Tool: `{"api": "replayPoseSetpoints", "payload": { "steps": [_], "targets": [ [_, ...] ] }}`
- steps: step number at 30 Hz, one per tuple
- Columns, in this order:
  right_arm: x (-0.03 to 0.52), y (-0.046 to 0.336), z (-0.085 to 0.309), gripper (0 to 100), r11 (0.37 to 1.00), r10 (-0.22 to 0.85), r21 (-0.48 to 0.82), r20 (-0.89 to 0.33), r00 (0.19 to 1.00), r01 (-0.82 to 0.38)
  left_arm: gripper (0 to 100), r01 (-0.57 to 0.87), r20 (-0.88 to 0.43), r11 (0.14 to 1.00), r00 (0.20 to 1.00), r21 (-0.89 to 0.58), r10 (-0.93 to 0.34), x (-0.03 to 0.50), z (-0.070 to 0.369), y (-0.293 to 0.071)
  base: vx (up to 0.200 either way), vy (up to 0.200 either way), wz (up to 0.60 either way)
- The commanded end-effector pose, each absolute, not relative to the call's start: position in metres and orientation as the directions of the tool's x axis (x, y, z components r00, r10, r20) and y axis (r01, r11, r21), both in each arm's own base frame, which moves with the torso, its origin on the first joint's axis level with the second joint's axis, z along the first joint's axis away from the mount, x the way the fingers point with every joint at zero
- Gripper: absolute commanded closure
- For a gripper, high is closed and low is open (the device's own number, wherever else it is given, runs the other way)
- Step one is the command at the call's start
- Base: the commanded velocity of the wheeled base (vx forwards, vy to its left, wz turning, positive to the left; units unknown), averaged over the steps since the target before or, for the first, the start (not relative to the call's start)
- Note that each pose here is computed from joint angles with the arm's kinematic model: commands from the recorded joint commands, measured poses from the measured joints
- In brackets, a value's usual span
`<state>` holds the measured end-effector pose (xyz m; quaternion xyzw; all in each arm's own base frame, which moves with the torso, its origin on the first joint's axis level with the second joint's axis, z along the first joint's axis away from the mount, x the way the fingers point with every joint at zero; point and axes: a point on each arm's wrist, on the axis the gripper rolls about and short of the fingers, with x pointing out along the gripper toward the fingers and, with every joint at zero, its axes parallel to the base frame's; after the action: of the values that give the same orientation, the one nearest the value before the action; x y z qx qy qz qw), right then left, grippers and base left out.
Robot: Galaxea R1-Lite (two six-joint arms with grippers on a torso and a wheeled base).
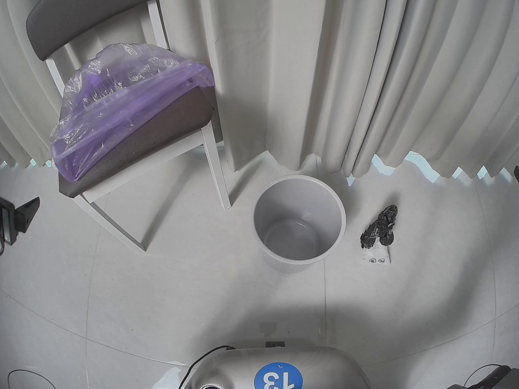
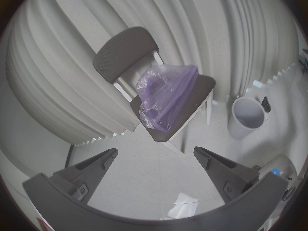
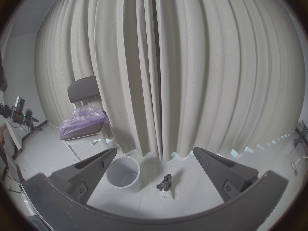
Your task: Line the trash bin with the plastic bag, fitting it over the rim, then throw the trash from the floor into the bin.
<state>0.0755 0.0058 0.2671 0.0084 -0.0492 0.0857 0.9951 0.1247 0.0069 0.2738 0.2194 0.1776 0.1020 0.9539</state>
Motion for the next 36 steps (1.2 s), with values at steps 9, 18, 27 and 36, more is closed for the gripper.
{"api": "replayPoseSetpoints", "payload": {
  "steps": [9, 18, 27, 36],
  "targets": [
    [0.094, 0.011, 0.262, 0, 0.973, 0.225, 0.032, 0.044, 0.973, -0.226, 0, -0.079, -0.374, 0.834, 0.868, 0.547, 0.327, 0.225, 0.253, 0.01, 0.0, 0.0, 0.0],
    [0.098, 0.011, 0.263, 0, 0.973, 0.225, 0.038, 0.042, 0.973, -0.227, 0, -0.132, -0.309, 0.782, 0.869, 0.609, 0.387, 0.256, 0.251, 0.016, 0.0, 0.0, 0.0],
    [0.107, 0.012, 0.268, 0, 0.967, 0.225, 0.105, 0.086, 0.971, -0.233, 0, -0.169, -0.252, 0.759, 0.879, 0.629, 0.405, 0.279, 0.258, 0.021, 0.0, 0.0, 0.0],
    [0.107, 0.012, 0.269, 0, 0.966, 0.226, 0.11, 0.091, 0.97, -0.236, 0, -0.19, -0.238, 0.727, 0.865, 0.66, 0.442, 0.296, 0.258, 0.024, 0.0, 0.0, 0.0]
  ]
}}
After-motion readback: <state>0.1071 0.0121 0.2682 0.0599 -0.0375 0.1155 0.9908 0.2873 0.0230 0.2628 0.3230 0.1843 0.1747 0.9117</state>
